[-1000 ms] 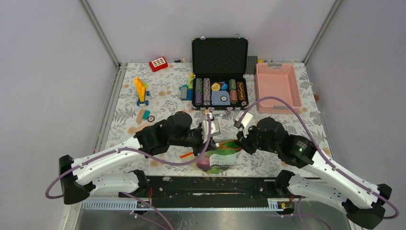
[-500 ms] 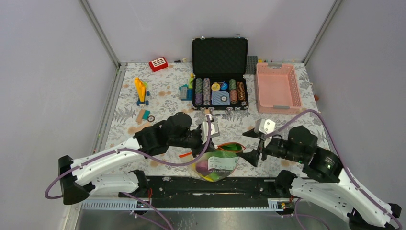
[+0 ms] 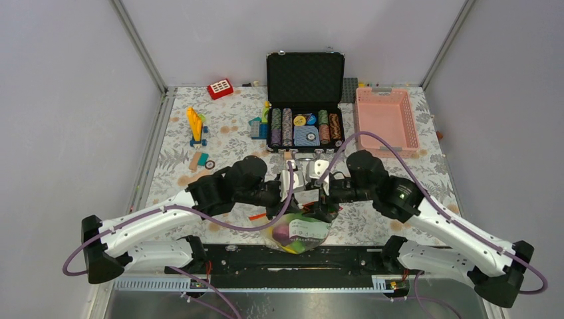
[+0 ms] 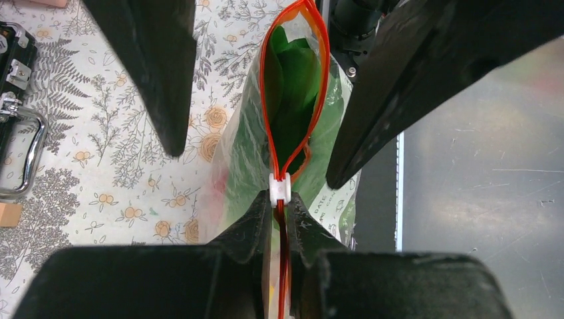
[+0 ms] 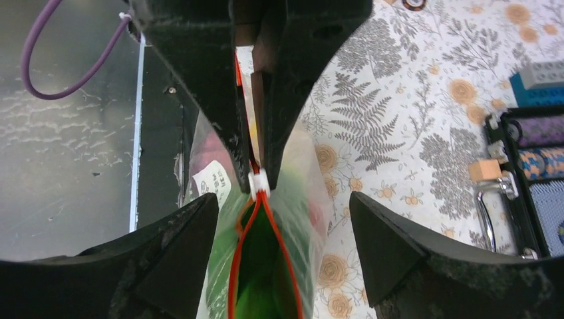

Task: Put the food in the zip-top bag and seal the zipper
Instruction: Zip the zipper food storage bag at the center of the board.

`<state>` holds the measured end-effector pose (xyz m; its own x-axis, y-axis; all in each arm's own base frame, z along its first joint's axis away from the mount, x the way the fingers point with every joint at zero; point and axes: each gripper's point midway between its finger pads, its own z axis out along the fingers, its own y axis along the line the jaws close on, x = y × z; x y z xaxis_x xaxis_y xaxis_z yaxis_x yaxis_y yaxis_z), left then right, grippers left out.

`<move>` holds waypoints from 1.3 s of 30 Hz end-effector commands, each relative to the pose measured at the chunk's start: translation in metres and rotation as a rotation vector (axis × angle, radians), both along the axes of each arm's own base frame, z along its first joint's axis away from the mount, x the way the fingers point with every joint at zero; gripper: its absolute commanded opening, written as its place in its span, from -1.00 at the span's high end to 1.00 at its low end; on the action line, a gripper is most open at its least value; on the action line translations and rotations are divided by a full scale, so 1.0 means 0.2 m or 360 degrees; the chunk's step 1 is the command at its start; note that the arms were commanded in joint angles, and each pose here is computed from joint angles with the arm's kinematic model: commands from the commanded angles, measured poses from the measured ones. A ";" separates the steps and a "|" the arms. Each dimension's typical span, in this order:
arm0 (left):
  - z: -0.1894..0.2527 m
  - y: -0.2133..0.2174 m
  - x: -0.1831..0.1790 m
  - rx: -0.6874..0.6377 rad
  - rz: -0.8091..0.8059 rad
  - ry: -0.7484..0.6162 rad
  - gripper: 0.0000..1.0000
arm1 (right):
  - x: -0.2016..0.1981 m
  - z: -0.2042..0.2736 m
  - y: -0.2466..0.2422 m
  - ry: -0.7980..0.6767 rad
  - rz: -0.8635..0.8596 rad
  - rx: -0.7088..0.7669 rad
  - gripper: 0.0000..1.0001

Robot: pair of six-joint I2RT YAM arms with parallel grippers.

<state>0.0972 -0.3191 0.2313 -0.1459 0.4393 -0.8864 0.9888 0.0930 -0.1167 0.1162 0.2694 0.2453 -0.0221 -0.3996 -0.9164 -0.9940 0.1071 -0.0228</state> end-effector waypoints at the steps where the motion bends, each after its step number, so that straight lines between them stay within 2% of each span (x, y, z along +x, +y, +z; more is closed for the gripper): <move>1: 0.15 -0.03 -0.04 -0.0150 -0.0103 -0.0063 1.00 | -0.01 0.17 0.09 -0.0150 0.0205 0.0128 -0.57; 3: 0.15 -0.03 -0.04 -0.0154 -0.0105 -0.0067 1.00 | 0.00 0.14 0.11 -0.0138 0.0215 0.0105 -0.51; 8: 0.16 -0.03 -0.03 -0.0156 -0.0097 -0.0076 1.00 | -0.03 0.09 0.11 -0.0086 0.0263 0.0057 -0.06; 13: 0.15 -0.04 -0.02 -0.0142 -0.0076 -0.0075 1.00 | -0.04 0.07 0.12 -0.0043 0.0277 0.0058 0.21; 20: 0.16 -0.06 0.01 -0.0142 -0.0024 -0.0065 1.00 | -0.03 -0.01 0.10 0.0017 0.0247 -0.0032 0.21; 30: 0.14 -0.06 0.05 -0.0122 0.0058 -0.0059 1.00 | -0.05 -0.13 0.04 0.0085 0.0223 -0.0151 0.11; 39: 0.19 -0.06 0.05 -0.0182 0.0074 -0.0066 1.00 | -0.10 -0.15 -0.01 0.0070 0.0222 -0.0134 0.09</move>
<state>0.0983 -0.3159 0.2175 -0.1793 0.4845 -0.8562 0.9829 0.1248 -0.1352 0.1048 0.2780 0.2322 0.0193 -0.4285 -0.9033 -0.9996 -0.0271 -0.0086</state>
